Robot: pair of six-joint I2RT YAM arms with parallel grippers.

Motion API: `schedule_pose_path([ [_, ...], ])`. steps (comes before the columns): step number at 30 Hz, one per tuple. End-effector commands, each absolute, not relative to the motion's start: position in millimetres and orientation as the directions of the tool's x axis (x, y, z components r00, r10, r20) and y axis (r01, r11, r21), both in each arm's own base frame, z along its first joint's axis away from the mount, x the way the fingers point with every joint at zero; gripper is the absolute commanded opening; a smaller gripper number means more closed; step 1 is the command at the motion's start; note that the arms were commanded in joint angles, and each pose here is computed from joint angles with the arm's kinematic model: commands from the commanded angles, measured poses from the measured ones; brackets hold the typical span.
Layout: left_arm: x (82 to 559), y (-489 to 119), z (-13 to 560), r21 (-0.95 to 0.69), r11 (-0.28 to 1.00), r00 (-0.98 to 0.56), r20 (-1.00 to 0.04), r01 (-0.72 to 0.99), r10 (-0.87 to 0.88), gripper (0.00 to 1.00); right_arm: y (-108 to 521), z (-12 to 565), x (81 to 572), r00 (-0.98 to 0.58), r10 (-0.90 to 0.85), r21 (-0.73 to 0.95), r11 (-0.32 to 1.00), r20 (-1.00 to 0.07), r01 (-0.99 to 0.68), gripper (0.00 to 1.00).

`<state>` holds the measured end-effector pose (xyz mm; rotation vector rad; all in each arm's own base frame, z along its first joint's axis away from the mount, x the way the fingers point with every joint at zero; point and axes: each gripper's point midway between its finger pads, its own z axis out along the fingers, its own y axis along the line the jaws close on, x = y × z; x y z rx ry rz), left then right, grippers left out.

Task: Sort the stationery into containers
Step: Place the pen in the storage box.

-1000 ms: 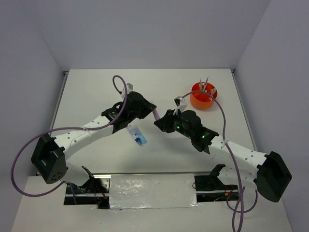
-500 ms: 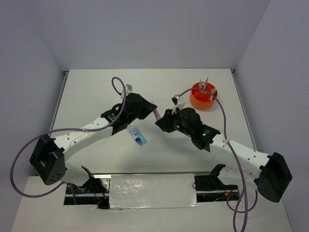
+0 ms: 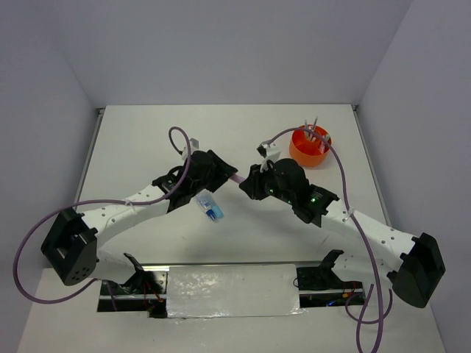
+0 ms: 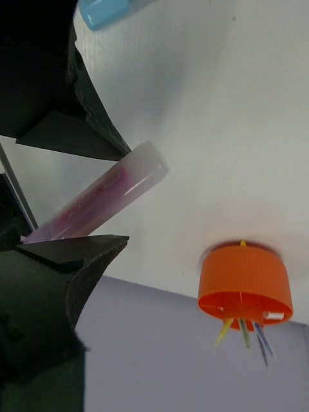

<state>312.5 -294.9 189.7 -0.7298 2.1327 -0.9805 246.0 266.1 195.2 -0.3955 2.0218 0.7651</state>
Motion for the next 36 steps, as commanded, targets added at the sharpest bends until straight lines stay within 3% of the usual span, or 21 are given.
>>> schedule_pose_path([
  [1, 295.5, -283.9, 164.8, -0.731, 0.644, -0.664, -0.367, -0.227, -0.652, 0.62, 280.0, 266.5, 263.2, -0.382, 0.118, 0.348, 0.708, -0.917, -0.615, 0.00],
  [4, 298.6, -281.2, 171.2, -0.726, 0.650, -0.651, -0.385, -0.223, -0.654, 0.77, 279.9, 258.3, 262.7, -0.408, 0.098, 0.348, 0.718, -0.908, -0.602, 0.00],
  [5, 302.6, -278.5, 176.7, -0.728, 0.648, -0.643, -0.390, -0.224, -0.660, 0.88, 278.6, 251.6, 261.5, -0.430, 0.081, 0.348, 0.727, -0.899, -0.592, 0.00],
  [7, 307.8, -274.6, 183.0, -0.723, 0.655, -0.638, -0.402, -0.220, -0.657, 0.99, 275.3, 249.5, 263.6, -0.449, 0.071, 0.347, 0.743, -0.891, -0.572, 0.00],
  [18, 333.8, -227.7, 220.4, -0.673, 0.702, -0.554, -0.502, -0.233, -0.664, 0.99, 244.3, 245.8, 279.9, -0.491, 0.002, 0.278, 0.827, -0.871, -0.489, 0.00],
  [23, 335.2, -173.9, 201.9, -0.556, 0.764, -0.525, -0.565, -0.327, -0.637, 0.99, 188.6, 241.9, 310.5, -0.533, 0.001, 0.199, 0.928, -0.846, -0.316, 0.00],
  [30, 312.1, -157.5, 183.8, -0.402, 0.894, -0.625, -0.650, -0.200, -0.432, 0.99, 102.1, 244.2, 372.1, -0.582, 0.026, 0.038, 0.999, -0.813, -0.007, 0.00],
  [36, 293.2, -148.3, 174.3, -0.346, 0.929, -0.658, -0.670, -0.131, -0.343, 0.99, 79.8, 239.0, 411.0, -0.624, -0.007, -0.074, 0.994, -0.781, 0.082, 0.00],
])
